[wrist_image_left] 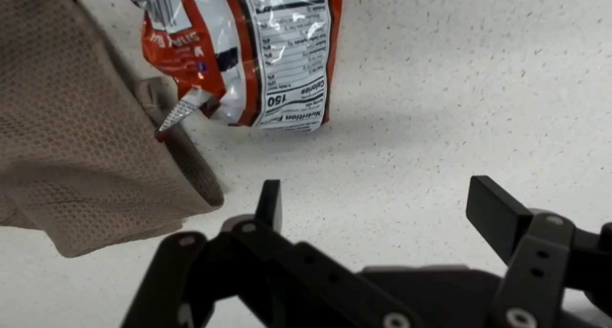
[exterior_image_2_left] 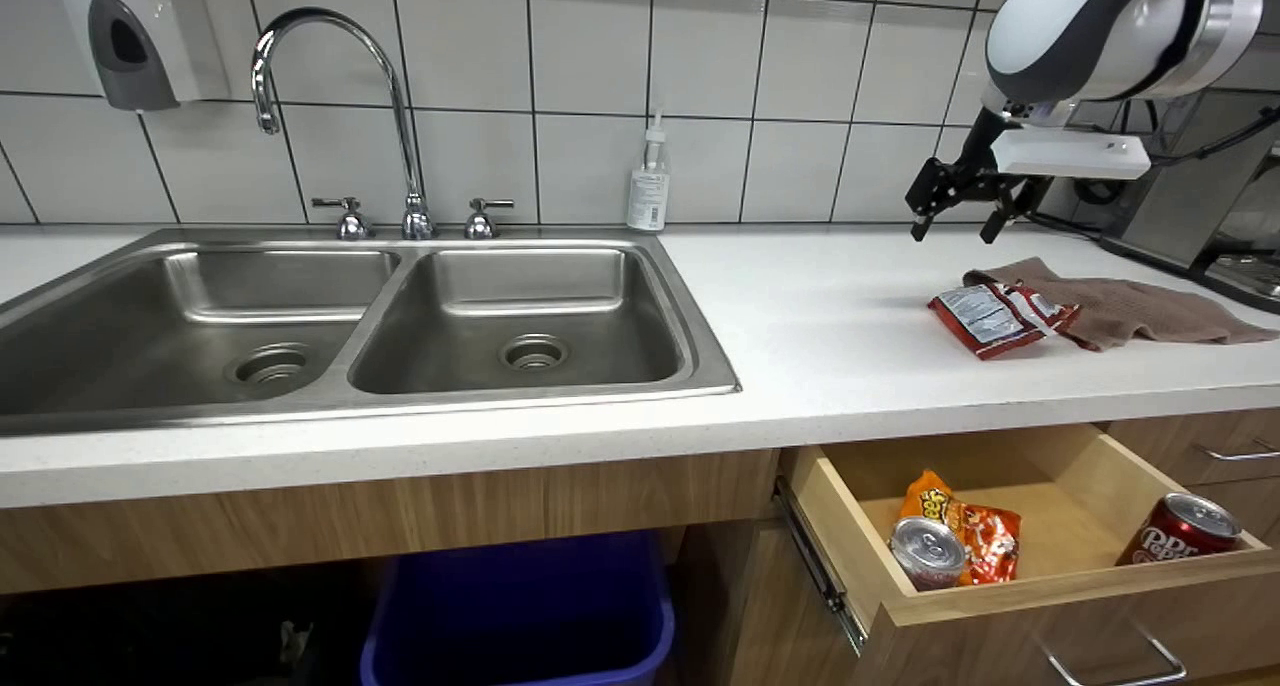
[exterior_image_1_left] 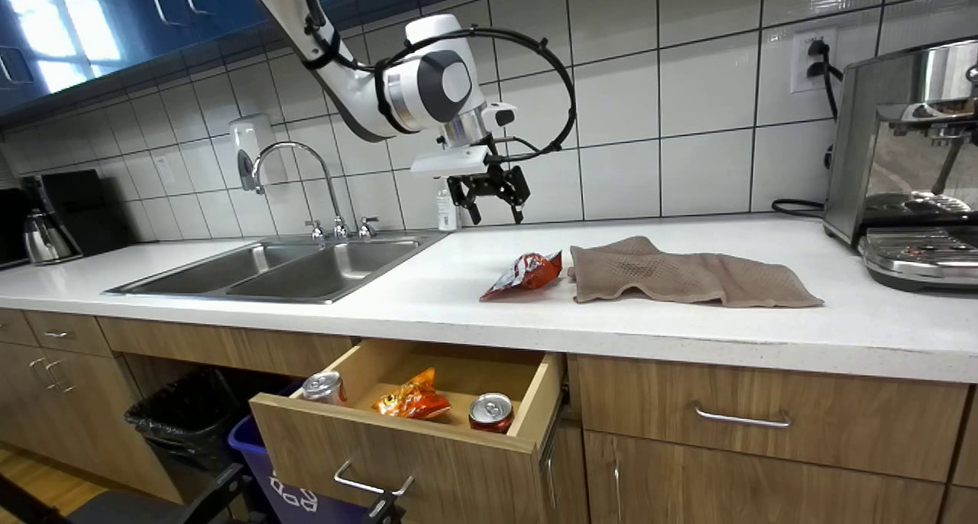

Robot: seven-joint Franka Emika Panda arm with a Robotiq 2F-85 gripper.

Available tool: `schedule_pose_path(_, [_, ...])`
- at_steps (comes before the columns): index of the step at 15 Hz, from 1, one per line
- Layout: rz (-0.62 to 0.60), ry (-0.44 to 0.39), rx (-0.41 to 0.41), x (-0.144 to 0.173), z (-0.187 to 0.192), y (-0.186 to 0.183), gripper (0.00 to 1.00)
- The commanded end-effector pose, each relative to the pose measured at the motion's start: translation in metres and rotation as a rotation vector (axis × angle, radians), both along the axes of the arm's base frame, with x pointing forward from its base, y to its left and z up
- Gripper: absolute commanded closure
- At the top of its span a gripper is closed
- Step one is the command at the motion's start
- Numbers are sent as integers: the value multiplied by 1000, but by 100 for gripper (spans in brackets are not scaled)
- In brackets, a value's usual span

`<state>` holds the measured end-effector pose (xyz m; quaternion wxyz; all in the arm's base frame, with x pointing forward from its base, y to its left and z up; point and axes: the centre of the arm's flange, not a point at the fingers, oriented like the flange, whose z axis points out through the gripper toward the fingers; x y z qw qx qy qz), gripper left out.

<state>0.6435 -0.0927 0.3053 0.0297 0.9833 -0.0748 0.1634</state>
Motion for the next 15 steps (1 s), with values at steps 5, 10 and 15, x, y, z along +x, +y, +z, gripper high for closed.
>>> schedule_pose_path(5, [-83,3,35,52,-8,-49,0])
schedule_pose_path(10, [-113,30,40,66,-21,-70,0])
schedule_pose_path(15, [-137,72,60,76,-40,-84,0])
